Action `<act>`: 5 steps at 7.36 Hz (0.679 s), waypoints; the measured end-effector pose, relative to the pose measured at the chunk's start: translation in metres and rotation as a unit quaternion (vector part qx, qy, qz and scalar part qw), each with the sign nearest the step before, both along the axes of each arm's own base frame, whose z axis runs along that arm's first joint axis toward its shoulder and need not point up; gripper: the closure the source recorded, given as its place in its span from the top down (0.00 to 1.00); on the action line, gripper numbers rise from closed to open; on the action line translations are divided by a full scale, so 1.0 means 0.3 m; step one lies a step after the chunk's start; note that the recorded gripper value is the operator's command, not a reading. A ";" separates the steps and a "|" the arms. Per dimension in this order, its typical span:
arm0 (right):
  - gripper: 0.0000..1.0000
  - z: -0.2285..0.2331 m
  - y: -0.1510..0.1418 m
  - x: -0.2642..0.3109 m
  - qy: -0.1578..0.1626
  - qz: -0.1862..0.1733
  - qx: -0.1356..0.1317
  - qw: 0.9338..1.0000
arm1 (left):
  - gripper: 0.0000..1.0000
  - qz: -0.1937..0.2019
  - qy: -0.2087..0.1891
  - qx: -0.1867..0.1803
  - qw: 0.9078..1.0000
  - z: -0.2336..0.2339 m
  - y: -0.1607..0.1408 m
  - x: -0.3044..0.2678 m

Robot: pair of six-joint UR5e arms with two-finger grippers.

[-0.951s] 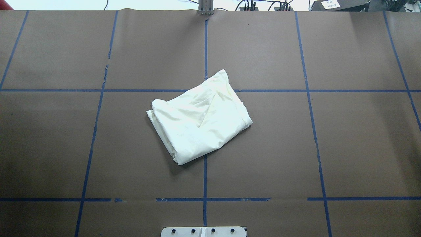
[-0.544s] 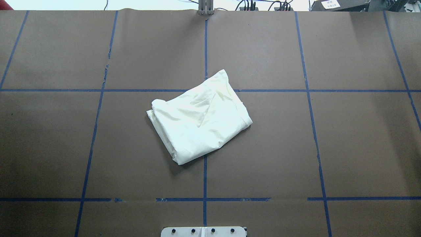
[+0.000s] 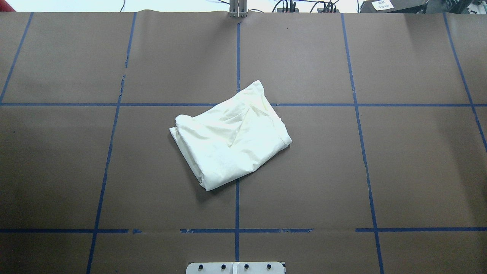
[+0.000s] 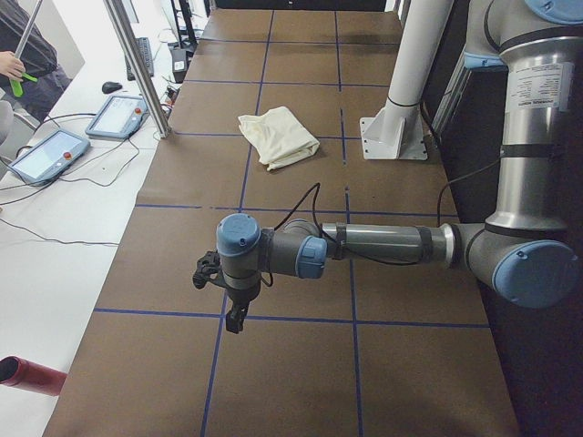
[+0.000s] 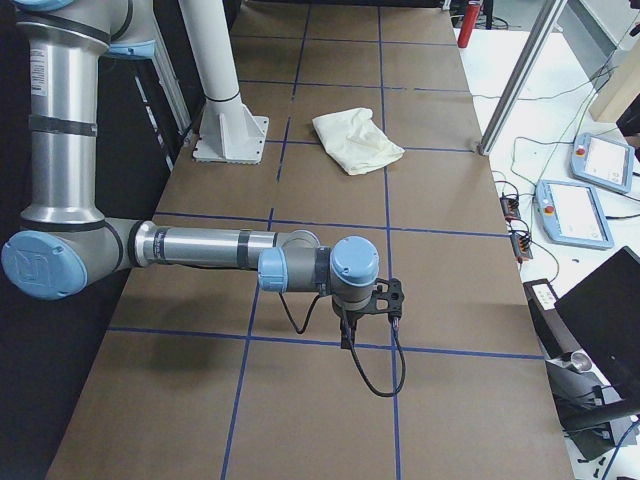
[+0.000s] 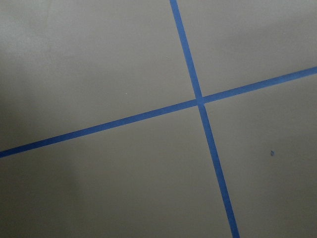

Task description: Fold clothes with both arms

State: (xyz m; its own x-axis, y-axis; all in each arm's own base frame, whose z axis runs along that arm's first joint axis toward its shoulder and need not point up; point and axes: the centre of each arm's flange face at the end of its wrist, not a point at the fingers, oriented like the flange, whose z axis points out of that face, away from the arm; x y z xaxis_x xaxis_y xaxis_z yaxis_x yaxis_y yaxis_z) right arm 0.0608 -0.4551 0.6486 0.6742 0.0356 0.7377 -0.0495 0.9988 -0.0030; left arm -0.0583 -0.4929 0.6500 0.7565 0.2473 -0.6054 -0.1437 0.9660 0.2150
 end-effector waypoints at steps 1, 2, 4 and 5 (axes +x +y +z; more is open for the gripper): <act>1.00 -0.001 -0.002 -0.001 0.000 0.000 0.001 1.000 | 1.00 0.000 0.000 -0.002 1.000 0.005 0.001 0.000; 1.00 -0.003 -0.004 -0.001 0.000 0.000 0.001 1.000 | 1.00 -0.002 0.000 -0.005 1.000 0.011 0.003 0.000; 1.00 -0.005 -0.006 -0.002 0.000 -0.001 0.002 1.000 | 1.00 -0.045 0.010 -0.042 0.998 0.008 0.002 0.004; 1.00 -0.006 -0.007 -0.002 -0.001 -0.001 0.002 1.000 | 1.00 -0.060 0.019 -0.055 0.996 0.002 0.002 0.008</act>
State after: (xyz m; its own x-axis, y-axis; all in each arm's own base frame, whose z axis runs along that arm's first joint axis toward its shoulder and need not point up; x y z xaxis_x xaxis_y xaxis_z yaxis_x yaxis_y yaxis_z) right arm 0.0603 -0.4571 0.6468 0.6735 0.0311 0.7386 -0.0482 0.9988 0.0018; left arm -0.0560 -0.4924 0.6507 0.7532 0.0862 -0.6521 -0.0188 0.9938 0.1096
